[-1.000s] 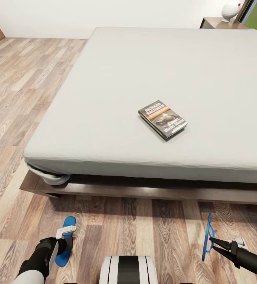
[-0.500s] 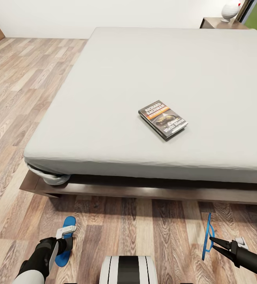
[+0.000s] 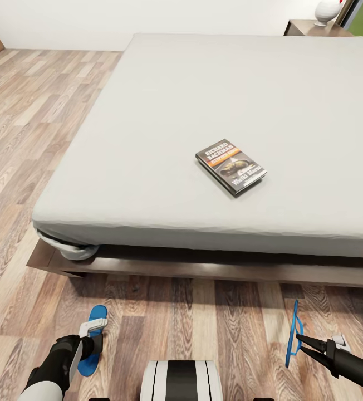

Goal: In the bedroom, move the book from the bed onto either nightstand, and place the two sandals side by side next to the bed.

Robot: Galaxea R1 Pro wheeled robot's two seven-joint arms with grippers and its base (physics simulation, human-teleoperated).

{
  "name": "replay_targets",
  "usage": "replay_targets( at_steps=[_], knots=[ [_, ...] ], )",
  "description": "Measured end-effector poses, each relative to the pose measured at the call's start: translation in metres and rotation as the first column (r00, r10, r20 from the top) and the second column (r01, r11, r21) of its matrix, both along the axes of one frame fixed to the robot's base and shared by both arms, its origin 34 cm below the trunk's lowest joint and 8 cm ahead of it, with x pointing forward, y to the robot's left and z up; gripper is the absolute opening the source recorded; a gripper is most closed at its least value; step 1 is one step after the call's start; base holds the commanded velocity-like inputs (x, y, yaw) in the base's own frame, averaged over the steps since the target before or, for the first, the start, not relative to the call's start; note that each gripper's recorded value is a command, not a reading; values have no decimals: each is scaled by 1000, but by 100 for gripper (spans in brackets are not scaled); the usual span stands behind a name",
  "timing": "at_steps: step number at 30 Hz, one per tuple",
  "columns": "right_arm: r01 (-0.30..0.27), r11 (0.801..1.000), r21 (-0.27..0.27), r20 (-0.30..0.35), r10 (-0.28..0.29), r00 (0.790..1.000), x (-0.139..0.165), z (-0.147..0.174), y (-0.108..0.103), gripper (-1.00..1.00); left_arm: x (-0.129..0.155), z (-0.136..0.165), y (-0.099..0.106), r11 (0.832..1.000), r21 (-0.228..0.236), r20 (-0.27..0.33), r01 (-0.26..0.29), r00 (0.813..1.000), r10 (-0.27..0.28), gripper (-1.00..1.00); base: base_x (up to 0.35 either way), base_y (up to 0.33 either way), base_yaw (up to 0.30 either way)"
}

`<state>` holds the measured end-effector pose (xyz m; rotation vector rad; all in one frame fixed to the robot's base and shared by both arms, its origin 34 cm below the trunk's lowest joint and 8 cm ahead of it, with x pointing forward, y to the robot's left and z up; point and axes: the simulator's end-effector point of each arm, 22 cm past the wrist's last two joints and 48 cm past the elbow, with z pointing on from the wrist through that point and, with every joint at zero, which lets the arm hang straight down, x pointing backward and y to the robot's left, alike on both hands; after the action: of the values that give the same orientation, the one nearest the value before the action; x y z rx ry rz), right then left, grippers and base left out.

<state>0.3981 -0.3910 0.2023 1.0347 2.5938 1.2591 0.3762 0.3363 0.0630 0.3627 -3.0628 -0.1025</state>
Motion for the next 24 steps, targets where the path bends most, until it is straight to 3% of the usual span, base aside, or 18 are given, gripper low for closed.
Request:
replay_targets(
  at_steps=[8,9,24],
  knots=[
    [0,1000,0,0,0,1000,0,0,0,-100,0,0,0,1000,0,0,0,1000,0,-100,0,0,0],
    [0,1000,0,-1,0,1000,0,0,0,-100,0,0,0,1000,0,0,0,1000,0,100,0,0,0],
    [-1,1000,0,-2,1,1000,-1,0,0,-100,0,0,0,1000,0,-1,0,1000,0,100,0,0,0]
  ],
)
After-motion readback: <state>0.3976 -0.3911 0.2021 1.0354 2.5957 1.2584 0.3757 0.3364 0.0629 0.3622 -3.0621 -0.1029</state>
